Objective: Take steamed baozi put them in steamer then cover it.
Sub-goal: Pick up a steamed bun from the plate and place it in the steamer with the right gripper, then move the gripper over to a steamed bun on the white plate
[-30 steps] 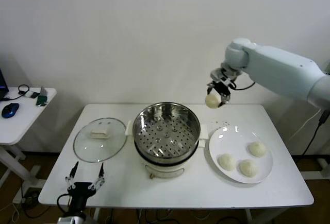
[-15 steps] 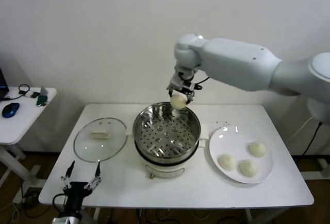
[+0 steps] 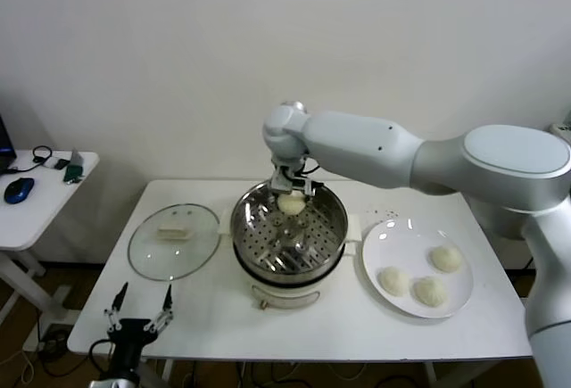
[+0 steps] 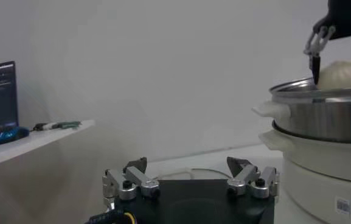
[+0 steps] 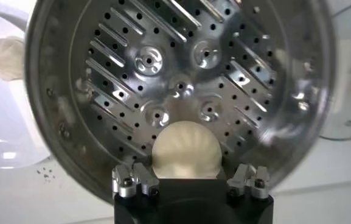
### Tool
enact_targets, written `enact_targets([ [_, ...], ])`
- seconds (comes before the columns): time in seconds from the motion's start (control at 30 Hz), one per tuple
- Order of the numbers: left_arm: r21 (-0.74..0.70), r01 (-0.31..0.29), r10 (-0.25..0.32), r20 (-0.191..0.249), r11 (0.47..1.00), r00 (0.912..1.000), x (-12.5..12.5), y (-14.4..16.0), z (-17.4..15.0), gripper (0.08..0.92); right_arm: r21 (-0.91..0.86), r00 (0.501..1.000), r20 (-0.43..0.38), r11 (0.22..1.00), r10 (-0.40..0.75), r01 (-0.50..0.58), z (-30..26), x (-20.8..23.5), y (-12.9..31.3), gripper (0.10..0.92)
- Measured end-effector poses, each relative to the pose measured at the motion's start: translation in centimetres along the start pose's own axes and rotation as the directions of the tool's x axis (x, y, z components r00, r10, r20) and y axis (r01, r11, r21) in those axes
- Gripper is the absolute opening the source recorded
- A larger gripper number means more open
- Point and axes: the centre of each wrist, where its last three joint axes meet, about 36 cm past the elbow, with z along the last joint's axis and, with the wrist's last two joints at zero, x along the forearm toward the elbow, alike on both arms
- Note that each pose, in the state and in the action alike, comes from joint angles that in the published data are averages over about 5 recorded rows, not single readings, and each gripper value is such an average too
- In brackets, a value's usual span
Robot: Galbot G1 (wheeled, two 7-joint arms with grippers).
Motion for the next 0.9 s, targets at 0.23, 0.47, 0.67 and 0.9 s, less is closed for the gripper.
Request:
enact_targets([
  [0.23,0.001,0.003,-0.003,-0.002,1.0,1.0,-0.1,0.0,0.1,0.823,0.016,1.0,0.008,1.0,0.001,-0.001,-0.7,-1.6,-0.6,0.809],
  [0.47,0.002,0.006,-0.006,-0.004,1.0,1.0,0.0,0.0,0.1,0.823,0.023,1.0,0.01,1.0,0.001,-0.001,-0.6,-1.4,-0.4,0.823],
  [0.67,-0.001,0.009,-0.009,-0.005,1.0,0.9999,0.2,0.1,0.0,0.823,0.006,1.0,0.009,1.0,0.001,-0.001,0.2,0.7,0.8,0.823],
  [0.9,-0.002,0.006,-0.006,-0.003,1.0,1.0,0.1,0.0,0.0,0.823,-0.078,1.0,0.021,0.997,0.02,-0.018,2.5,5.1,4.4,0.823],
])
